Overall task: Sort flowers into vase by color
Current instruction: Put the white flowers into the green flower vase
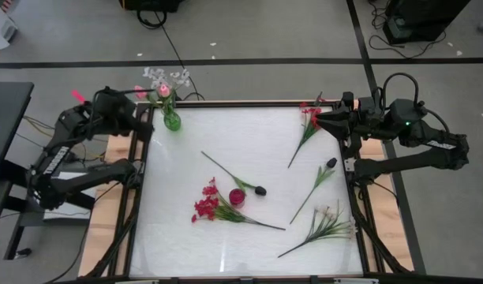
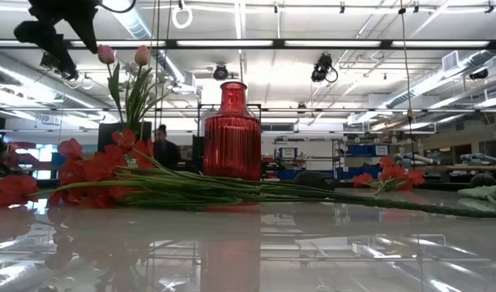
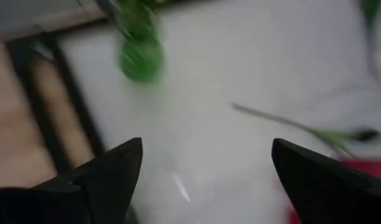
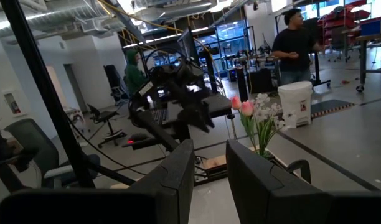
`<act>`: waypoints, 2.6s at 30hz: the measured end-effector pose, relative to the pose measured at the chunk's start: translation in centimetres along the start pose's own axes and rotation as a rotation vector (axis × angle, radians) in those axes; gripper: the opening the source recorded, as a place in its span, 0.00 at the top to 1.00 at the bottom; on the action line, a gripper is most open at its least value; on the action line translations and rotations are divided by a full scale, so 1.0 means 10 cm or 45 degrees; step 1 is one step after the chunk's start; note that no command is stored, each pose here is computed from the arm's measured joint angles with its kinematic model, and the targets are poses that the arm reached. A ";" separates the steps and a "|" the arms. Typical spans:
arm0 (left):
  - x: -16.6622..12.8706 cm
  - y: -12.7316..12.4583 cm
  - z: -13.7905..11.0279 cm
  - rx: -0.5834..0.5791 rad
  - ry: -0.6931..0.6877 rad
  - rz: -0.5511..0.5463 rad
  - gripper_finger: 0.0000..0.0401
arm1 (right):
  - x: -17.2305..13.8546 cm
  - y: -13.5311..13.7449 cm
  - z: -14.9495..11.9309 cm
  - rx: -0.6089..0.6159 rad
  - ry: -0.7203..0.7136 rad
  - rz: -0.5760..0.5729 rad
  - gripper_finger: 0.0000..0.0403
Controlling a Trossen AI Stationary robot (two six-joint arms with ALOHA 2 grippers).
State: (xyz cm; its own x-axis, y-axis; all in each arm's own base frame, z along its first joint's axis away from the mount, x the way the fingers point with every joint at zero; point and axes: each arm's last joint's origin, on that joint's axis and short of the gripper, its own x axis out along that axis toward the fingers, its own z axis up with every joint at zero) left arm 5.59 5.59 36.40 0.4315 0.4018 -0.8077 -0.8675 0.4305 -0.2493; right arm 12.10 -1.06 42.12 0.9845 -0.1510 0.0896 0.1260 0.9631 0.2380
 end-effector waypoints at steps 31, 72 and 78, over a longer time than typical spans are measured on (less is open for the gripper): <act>1.16 -1.25 0.01 0.165 -0.058 -0.772 0.12 | 0.00 0.00 0.00 0.000 0.000 0.000 0.74; 1.20 -2.04 -0.70 0.143 0.074 -0.972 0.12 | 1.25 0.56 -1.31 0.680 1.134 0.591 0.74; 1.22 -2.11 -0.85 0.212 0.119 -0.971 0.12 | 1.30 0.76 -1.73 0.708 1.421 0.492 0.74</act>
State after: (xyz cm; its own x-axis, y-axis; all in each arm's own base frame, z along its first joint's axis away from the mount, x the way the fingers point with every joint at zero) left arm 27.02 -5.46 27.24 0.8639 -0.1202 -0.4891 -0.2882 0.6784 -0.6758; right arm 27.95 8.17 28.31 0.5492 0.6375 -0.5404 0.0111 0.6410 0.7675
